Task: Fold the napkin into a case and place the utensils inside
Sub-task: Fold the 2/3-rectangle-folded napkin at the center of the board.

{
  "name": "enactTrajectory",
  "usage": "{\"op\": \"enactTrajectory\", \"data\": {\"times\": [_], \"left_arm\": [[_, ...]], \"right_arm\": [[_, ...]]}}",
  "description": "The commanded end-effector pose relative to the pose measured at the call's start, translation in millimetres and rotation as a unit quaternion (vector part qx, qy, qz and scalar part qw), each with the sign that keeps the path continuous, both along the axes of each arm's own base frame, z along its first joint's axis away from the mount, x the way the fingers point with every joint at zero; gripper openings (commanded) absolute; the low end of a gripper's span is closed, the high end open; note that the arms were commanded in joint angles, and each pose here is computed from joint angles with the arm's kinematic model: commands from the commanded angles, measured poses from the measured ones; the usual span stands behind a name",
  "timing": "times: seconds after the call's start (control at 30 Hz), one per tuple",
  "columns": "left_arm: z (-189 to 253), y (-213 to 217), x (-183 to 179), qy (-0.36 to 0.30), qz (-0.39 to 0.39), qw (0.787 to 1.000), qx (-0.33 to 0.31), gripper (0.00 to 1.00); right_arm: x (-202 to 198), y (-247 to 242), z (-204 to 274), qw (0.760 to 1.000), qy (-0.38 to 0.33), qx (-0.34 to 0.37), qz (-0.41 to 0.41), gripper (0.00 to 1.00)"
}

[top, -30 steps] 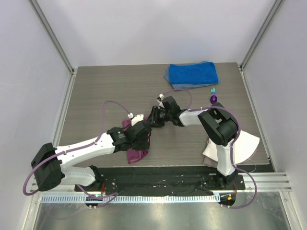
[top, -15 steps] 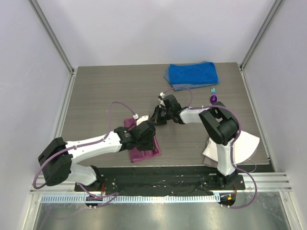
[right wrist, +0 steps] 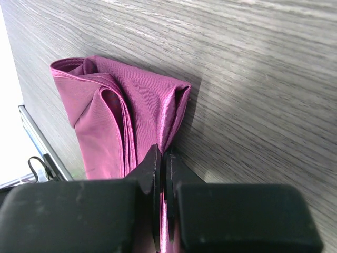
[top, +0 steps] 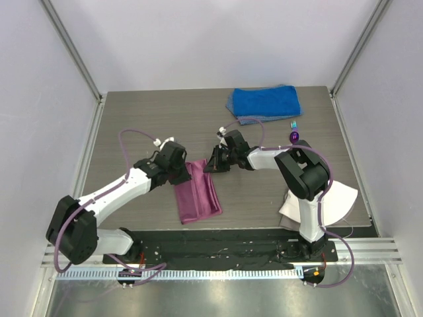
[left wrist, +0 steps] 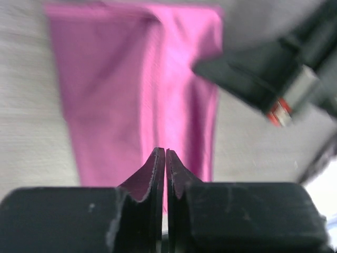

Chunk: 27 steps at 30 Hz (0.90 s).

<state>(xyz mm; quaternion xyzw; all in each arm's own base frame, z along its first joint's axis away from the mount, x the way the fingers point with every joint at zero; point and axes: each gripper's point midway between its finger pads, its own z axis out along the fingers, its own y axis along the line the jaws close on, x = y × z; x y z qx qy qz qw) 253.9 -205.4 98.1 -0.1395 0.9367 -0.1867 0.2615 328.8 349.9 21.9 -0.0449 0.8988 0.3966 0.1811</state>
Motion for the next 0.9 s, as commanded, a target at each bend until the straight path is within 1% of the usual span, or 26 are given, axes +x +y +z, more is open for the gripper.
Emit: {"op": "enactTrajectory", "data": {"times": [0.0,0.13,0.27,0.37,0.47,0.53,0.63,0.7,0.87], "left_arm": [[-10.5,10.3,29.9,-0.010,0.006,1.000,0.006,0.06],[-40.8,13.0,46.9,0.012,0.015,1.000,0.024,0.05],[-60.8,8.8,51.5,0.027,0.018,0.999,0.019,0.04],[-74.4,2.5,50.1,0.041,0.020,0.999,0.004,0.04],[-81.2,0.1,48.0,0.050,0.025,0.998,-0.005,0.04],[-85.3,-4.3,43.3,0.056,0.024,0.998,-0.023,0.03],[-90.3,-8.8,39.6,0.062,0.022,0.997,-0.039,0.03],[-93.0,-10.1,37.7,0.065,0.021,0.997,-0.042,0.02],[-93.0,-11.1,34.2,0.067,0.021,0.996,-0.052,0.02]], "right_arm": [[10.2,-2.9,20.1,0.999,-0.033,-0.012,-0.004,0.01],[9.4,-2.3,25.9,0.999,-0.038,-0.012,-0.004,0.01],[6.2,-0.2,29.8,0.999,-0.041,-0.015,0.000,0.01],[4.6,3.6,35.7,0.999,-0.045,-0.014,0.001,0.01],[4.4,9.0,44.0,0.999,-0.050,-0.012,0.001,0.01],[4.9,12.4,49.4,0.998,-0.053,-0.017,-0.004,0.01],[4.0,15.7,53.6,0.999,-0.039,-0.024,-0.019,0.01],[0.8,19.5,57.1,0.999,-0.031,-0.022,-0.027,0.01],[3.7,20.5,68.2,0.997,-0.044,-0.039,-0.046,0.01]]}}
